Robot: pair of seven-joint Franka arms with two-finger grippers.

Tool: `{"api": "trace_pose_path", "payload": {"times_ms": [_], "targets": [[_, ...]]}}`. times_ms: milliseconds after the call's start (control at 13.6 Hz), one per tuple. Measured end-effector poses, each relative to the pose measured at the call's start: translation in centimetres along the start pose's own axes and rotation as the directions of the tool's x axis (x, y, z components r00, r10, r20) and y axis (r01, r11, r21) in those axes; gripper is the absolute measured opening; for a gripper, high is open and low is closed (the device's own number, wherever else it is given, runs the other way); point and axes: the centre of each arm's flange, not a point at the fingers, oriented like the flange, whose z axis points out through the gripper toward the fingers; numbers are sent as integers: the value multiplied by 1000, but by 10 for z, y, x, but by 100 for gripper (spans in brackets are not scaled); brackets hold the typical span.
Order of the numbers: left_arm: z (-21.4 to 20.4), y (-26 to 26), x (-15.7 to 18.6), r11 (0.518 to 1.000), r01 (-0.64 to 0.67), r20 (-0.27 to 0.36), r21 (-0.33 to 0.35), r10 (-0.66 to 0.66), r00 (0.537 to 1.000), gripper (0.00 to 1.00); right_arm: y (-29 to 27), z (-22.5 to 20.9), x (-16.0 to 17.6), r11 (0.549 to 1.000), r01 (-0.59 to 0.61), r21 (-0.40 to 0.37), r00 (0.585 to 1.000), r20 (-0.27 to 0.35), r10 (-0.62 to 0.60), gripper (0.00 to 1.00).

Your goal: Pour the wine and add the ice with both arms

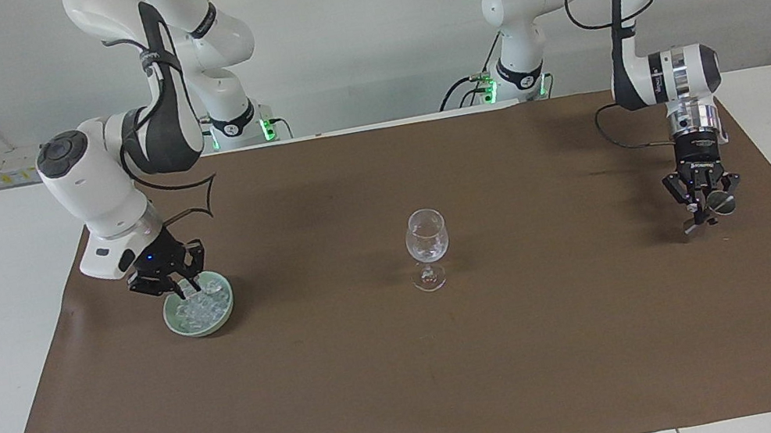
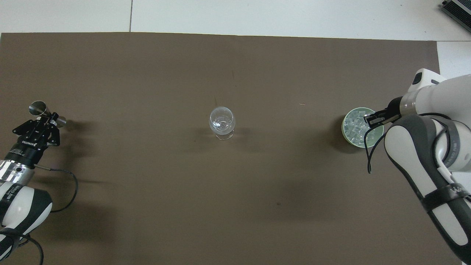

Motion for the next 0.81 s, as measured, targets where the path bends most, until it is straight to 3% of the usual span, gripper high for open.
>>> {"api": "trace_pose_path", "payload": {"times_ms": [368,810], "targets": [[12,3,2,1000,23,11,-17,-23,1000,21,-84,-67,41,970,-239,40,970,-36,241,26],[25,7,2,999,31,20,-22,-30,999,21,-211,-115,68,904,-410,121,904,-79,420,26]]}}
